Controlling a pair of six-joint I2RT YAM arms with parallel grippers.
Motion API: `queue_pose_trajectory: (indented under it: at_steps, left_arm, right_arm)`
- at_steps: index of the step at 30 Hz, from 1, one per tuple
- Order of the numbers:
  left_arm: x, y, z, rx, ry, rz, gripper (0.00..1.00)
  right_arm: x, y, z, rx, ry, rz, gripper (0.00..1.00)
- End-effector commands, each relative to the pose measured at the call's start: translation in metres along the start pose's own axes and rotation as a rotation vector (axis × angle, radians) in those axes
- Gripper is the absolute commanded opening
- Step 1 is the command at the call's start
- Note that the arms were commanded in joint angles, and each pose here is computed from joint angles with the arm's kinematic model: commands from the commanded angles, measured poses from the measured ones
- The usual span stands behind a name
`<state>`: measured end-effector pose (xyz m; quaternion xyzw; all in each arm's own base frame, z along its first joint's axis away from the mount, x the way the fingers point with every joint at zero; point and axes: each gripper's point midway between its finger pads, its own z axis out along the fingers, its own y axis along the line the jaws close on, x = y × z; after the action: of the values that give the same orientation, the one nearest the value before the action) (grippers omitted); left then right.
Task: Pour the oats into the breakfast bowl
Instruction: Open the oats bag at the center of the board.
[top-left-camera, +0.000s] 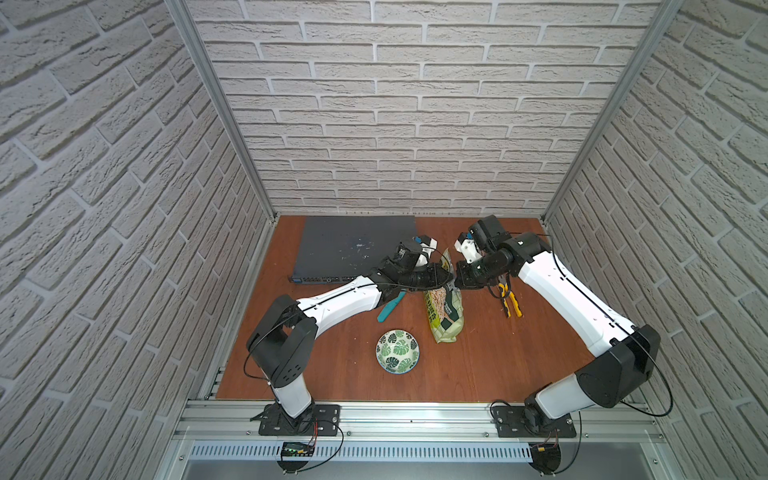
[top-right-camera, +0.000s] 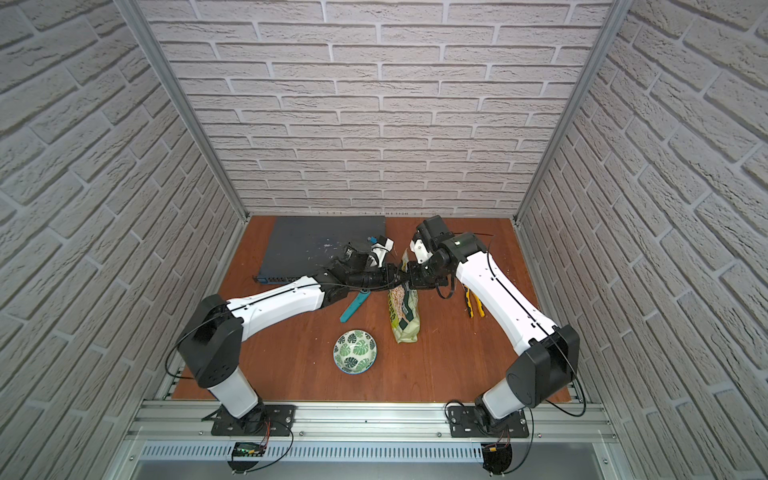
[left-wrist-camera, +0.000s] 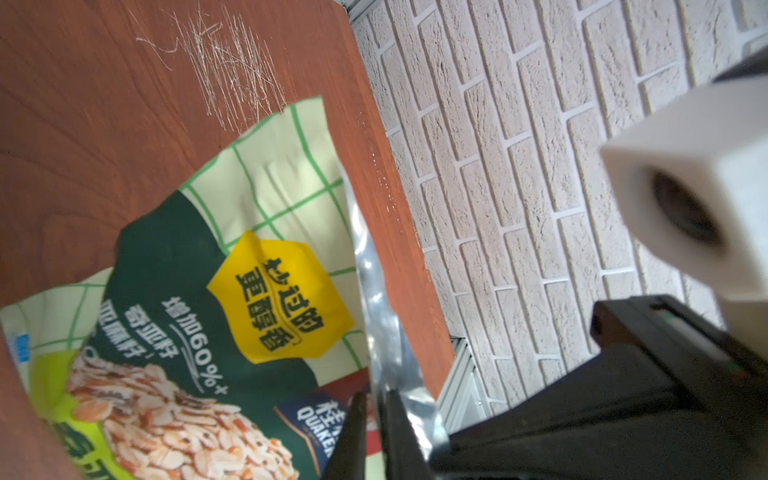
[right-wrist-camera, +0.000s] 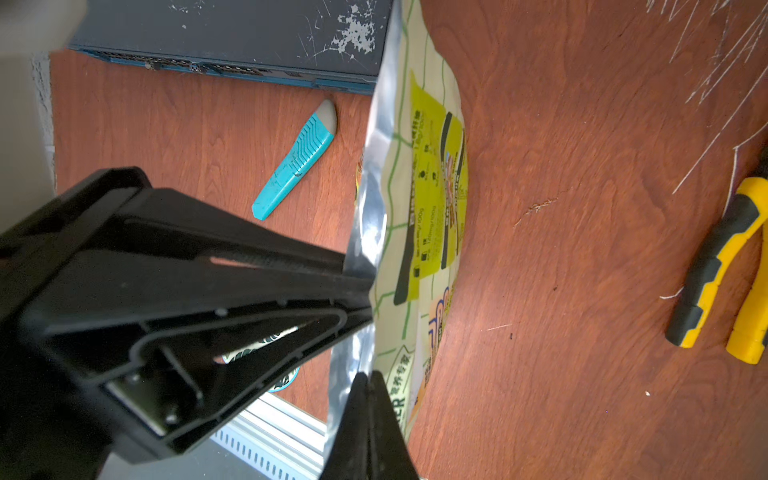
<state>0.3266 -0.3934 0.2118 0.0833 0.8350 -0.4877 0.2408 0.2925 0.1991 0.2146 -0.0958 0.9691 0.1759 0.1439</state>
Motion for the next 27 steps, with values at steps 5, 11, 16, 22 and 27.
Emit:
queue_pose_trajectory:
  at_steps: [5,11,16,22,27]
  left_arm:
    - [0.007,0.008,0.007,-0.032,0.027,0.000,0.00]
    - [0.006,0.002,0.006,-0.021,0.024,0.008,0.00]
    - [0.005,0.001,0.005,-0.020,0.021,0.011,0.00]
    - [0.003,0.003,0.002,-0.038,0.005,0.019,0.00]
    - [-0.001,0.022,-0.011,-0.165,-0.040,0.049,0.00]
  right_arm:
    - [0.002,-0.003,-0.002,0.052,0.005,-0.026,0.07]
    - [0.000,0.004,0.003,0.023,0.012,-0.023,0.15]
    - [0.003,-0.006,0.005,0.088,0.035,-0.029,0.16]
    - [0.003,-0.009,0.004,0.116,0.039,-0.042,0.04]
    - [-0.007,-0.022,-0.016,0.215,-0.039,-0.055,0.03]
